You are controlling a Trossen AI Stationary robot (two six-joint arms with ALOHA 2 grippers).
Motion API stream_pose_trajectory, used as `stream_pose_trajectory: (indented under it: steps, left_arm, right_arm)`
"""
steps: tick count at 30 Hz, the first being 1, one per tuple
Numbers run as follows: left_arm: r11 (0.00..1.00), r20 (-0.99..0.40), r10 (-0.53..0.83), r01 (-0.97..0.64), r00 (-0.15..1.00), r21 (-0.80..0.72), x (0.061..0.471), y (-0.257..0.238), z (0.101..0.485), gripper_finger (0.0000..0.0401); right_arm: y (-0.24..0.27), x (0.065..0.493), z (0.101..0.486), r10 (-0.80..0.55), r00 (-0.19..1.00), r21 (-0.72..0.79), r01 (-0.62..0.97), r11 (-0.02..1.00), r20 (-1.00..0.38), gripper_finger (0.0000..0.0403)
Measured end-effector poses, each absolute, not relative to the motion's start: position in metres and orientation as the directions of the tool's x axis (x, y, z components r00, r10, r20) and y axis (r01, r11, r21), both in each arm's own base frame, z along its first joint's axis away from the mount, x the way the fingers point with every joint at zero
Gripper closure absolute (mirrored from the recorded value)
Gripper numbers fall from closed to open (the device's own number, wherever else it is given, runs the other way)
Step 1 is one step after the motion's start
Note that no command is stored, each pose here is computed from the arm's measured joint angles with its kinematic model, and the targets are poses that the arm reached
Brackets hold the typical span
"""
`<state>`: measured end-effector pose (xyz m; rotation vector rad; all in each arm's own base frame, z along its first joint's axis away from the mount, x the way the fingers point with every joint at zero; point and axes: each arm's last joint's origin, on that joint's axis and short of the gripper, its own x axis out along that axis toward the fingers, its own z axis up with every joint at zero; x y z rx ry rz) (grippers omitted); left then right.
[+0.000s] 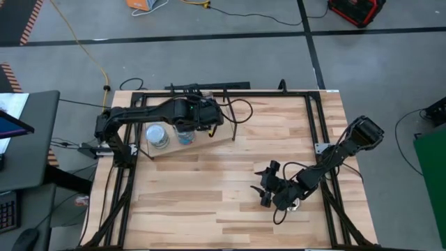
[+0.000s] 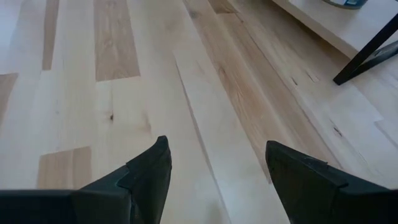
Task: Stack canned seafood by type on shelf
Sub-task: Stack the blue pink tuna can on top of the blue pink tuna can on the shelf
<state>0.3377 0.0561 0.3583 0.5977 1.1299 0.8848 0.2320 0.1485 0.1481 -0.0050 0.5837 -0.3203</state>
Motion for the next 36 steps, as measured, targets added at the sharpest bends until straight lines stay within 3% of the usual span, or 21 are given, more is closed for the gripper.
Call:
stream_pose_trajectory:
  steps: [18, 29, 36]
  left_arm:
    - [0.586, -0.563, 0.810, -0.253, 0.161, 0.770, 0.335, 0.057, 0.357, 0.0200]
    - [0.695, -0.663, 0.719, -0.217, 0.207, 0.686, 0.336, 0.049, 0.352, 0.0131]
    - [0.696, -0.676, 0.717, -0.205, 0.168, 0.688, 0.331, 0.049, 0.350, 0.0123]
  right_arm:
    - [0.147, 0.233, 0.148, -0.300, 0.785, -0.110, 0.288, 0.951, -0.542, 0.0117]
    - [0.147, 0.233, 0.148, -0.299, 0.785, -0.109, 0.287, 0.952, -0.543, 0.0117]
    - [0.147, 0.233, 0.148, -0.299, 0.785, -0.108, 0.287, 0.952, -0.542, 0.0117]
